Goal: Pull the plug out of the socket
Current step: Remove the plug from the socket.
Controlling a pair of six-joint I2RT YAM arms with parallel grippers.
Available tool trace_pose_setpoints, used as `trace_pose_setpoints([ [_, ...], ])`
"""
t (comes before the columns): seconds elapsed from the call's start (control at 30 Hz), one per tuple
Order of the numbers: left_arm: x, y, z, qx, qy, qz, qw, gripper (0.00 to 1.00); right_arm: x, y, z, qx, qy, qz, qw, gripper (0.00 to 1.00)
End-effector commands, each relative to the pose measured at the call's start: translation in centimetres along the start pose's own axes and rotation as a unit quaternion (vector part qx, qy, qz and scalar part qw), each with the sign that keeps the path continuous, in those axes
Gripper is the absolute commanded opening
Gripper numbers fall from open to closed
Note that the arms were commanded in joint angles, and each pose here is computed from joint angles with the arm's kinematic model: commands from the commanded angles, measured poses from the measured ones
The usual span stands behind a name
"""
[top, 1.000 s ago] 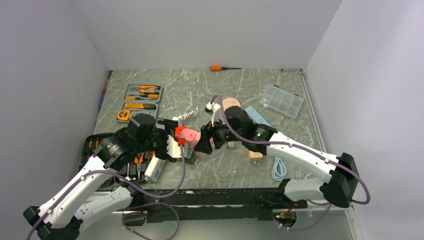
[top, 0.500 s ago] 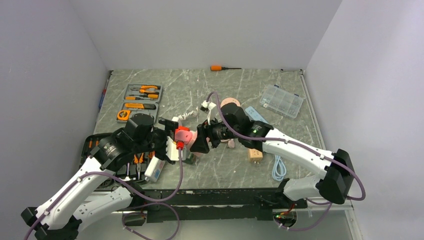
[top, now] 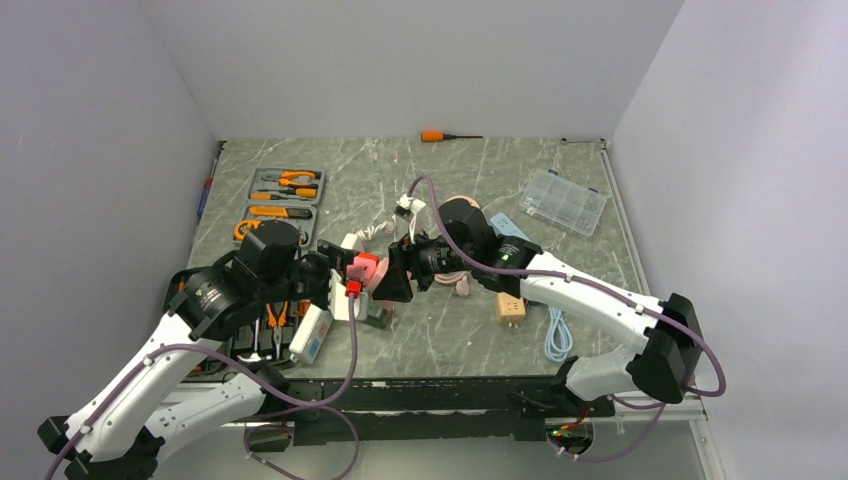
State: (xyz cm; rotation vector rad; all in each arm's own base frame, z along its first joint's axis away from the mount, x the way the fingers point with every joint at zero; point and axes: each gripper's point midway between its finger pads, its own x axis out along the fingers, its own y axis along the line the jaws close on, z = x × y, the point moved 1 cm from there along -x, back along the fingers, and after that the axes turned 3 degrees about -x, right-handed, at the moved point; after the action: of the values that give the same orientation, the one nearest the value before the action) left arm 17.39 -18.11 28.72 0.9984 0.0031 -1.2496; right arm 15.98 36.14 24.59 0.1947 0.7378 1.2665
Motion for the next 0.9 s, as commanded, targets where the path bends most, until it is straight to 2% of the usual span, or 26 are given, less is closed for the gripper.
trace_pose_setpoints([
  [0.0,0.7,-1.2,-0.5,-0.002,-0.001,-0.024,1.0,0.6,-0.1,2.8,3.5,-0.012,-0.047,0.063,0.997,0.0],
  [0.23,1.0,-1.3,-1.3,0.001,0.013,-0.02,1.0,0.56,-0.5,3.9,3.1,-0.001,-0.039,0.094,0.995,0.0],
  [0.5,1.3,-1.2,-1.4,0.001,0.005,-0.003,1.0,0.3,-0.6,4.0,1.9,0.008,-0.03,0.103,0.994,0.0],
  [0.67,1.3,-1.4,-1.7,0.022,0.012,-0.012,1.0,0.04,0.2,3.6,1.2,0.02,-0.017,0.109,0.994,0.0],
  [0.73,1.3,-1.6,-1.9,0.024,0.015,-0.013,1.0,0.0,0.6,3.5,0.9,0.027,-0.01,0.117,0.993,0.0],
  [0.87,1.1,-2.1,-3.4,0.044,0.038,-0.007,0.998,0.0,1.4,3.1,0.3,0.045,0.019,0.113,0.992,0.0],
])
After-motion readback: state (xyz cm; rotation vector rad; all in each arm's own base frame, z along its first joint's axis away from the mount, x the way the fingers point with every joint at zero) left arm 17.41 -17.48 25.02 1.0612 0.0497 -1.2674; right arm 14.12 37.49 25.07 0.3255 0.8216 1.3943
